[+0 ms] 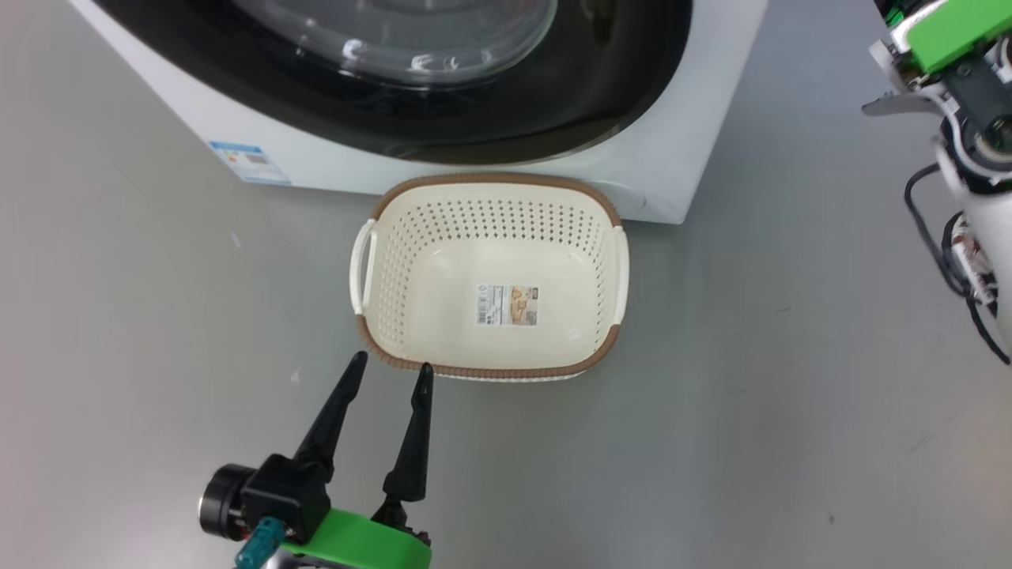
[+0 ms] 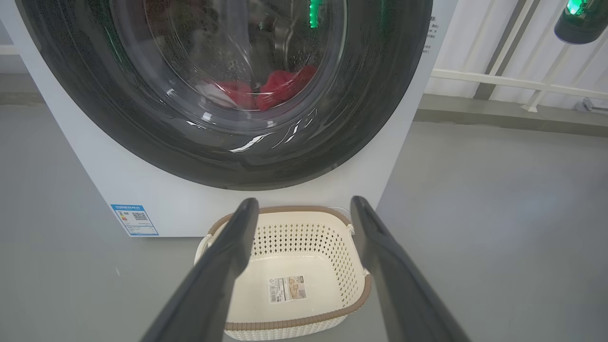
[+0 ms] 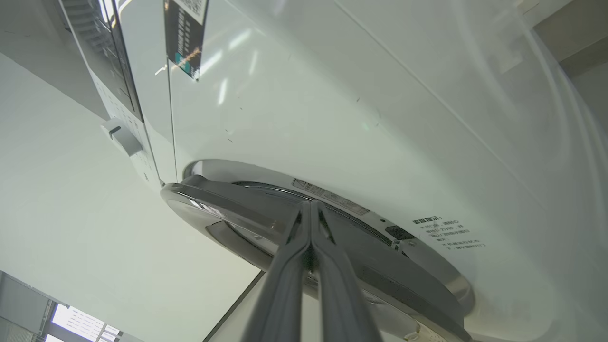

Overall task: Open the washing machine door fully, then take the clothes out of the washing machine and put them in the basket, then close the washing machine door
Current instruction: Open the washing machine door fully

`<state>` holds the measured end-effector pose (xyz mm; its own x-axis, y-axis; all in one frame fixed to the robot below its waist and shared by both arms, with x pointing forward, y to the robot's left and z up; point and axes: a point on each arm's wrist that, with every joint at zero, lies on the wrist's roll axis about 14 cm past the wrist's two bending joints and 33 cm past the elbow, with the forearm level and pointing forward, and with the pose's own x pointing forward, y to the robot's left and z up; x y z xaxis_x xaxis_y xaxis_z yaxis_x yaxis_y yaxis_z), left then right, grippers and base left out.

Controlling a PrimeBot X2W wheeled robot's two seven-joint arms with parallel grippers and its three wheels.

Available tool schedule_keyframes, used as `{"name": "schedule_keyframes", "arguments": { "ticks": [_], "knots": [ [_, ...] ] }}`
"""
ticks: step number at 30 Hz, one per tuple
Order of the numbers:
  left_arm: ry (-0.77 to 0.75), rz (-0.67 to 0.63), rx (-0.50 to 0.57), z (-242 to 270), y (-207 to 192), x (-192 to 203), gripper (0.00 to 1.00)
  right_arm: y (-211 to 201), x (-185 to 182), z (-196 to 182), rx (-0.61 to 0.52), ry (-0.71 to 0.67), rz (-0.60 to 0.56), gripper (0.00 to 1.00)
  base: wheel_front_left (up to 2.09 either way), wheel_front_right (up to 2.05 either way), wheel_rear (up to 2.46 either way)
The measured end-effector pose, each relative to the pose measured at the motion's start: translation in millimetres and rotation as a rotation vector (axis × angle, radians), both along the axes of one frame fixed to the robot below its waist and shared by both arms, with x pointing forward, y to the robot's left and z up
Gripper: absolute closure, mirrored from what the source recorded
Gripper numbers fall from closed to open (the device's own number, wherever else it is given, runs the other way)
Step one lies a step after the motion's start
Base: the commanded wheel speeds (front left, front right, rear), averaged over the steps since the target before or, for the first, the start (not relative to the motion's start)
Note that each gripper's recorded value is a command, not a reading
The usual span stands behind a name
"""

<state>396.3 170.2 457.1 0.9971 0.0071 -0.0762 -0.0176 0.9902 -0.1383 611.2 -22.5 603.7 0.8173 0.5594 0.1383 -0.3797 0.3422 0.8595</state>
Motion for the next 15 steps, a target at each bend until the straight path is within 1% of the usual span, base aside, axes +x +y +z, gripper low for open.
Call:
{"name": "schedule_keyframes", "arguments": {
  "ticks": [1,2,8,10,15],
  "knots": [
    [0.002,0.003,0.0,-1,1,1,0.0,3,2,-3,0.011,0.026,0.024,1.0,0.0,0.0,0.0],
    [0.015,0.009,-0.004,-5,2,0,0.0,12,5,-9,0.015,0.066,0.079,1.0,0.0,0.0,0.0],
    [0.044,0.014,-0.01,-14,3,-2,0.0,31,8,-31,0.031,0.193,0.228,1.0,0.0,0.0,0.0],
    [0.044,0.012,-0.013,-14,3,1,0.0,36,10,-34,0.032,0.216,0.268,1.0,0.0,0.0,0.0],
    [0.047,-0.002,-0.015,-17,-1,8,0.0,47,19,-25,0.065,0.229,0.354,1.0,0.0,0.0,0.0]
  ]
}}
